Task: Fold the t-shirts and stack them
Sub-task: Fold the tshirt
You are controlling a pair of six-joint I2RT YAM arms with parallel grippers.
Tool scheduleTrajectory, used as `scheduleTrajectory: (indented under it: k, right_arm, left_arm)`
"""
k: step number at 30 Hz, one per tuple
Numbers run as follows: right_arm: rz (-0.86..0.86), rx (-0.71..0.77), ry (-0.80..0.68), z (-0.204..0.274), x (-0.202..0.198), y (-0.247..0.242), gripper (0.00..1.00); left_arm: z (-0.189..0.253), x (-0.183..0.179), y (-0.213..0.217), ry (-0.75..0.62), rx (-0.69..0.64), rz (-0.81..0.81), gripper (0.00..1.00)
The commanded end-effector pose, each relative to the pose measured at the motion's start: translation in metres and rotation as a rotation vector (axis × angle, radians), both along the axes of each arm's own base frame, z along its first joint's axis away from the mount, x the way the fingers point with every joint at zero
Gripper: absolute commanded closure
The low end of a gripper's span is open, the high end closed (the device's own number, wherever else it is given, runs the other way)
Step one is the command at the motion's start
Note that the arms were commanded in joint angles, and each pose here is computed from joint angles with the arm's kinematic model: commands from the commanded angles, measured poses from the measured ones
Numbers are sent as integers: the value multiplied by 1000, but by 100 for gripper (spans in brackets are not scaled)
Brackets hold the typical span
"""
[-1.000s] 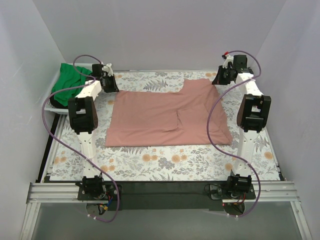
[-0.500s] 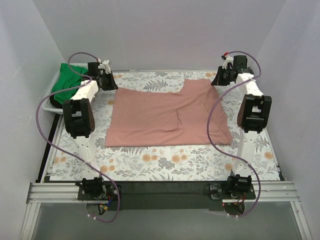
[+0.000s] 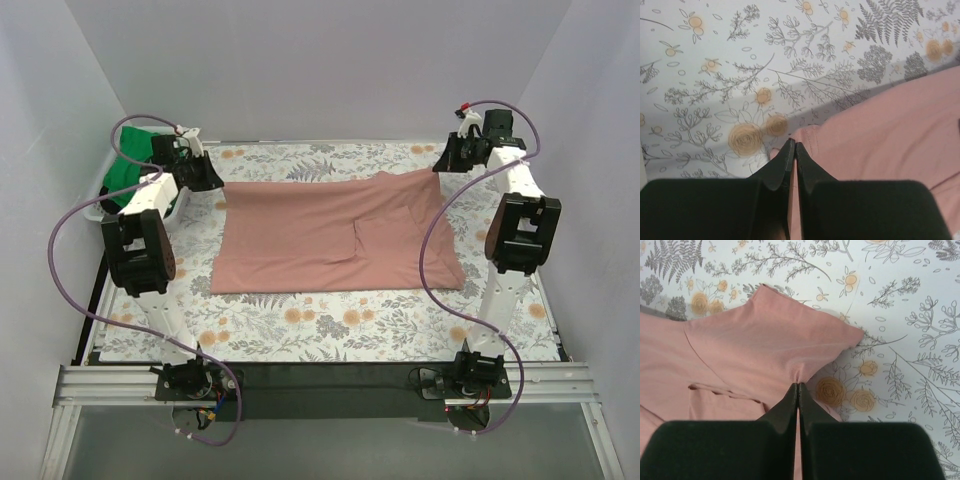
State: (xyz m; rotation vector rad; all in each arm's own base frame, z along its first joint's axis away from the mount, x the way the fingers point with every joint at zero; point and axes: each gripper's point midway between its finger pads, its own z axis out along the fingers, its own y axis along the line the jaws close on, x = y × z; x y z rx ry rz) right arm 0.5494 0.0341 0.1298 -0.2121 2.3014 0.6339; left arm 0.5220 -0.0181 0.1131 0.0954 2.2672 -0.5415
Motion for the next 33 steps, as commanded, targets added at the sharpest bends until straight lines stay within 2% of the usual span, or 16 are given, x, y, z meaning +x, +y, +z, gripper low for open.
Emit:
scheduleTrajectory:
  k: [1,8,21,28,33]
  right_arm:
    - [40,0,-62,34,-13,-4,99]
    - [89,1,-57,40,-37,-2,99]
    - [146,-26,11,18,-90,0,99]
    - [157,-54,83,-16,-110,-5,99]
    - [169,-50,170,-52,-122,-5,99]
  left_arm:
    - [58,-12,-1,-142,-12,-53,100]
    - [66,-46,-2,-144,-19,-81,100]
    - [40,-97,3,-75,0,-75,100]
    - [12,-119,7,-15,19,-74,100]
    - [-26,-135,5,52,17,-68,100]
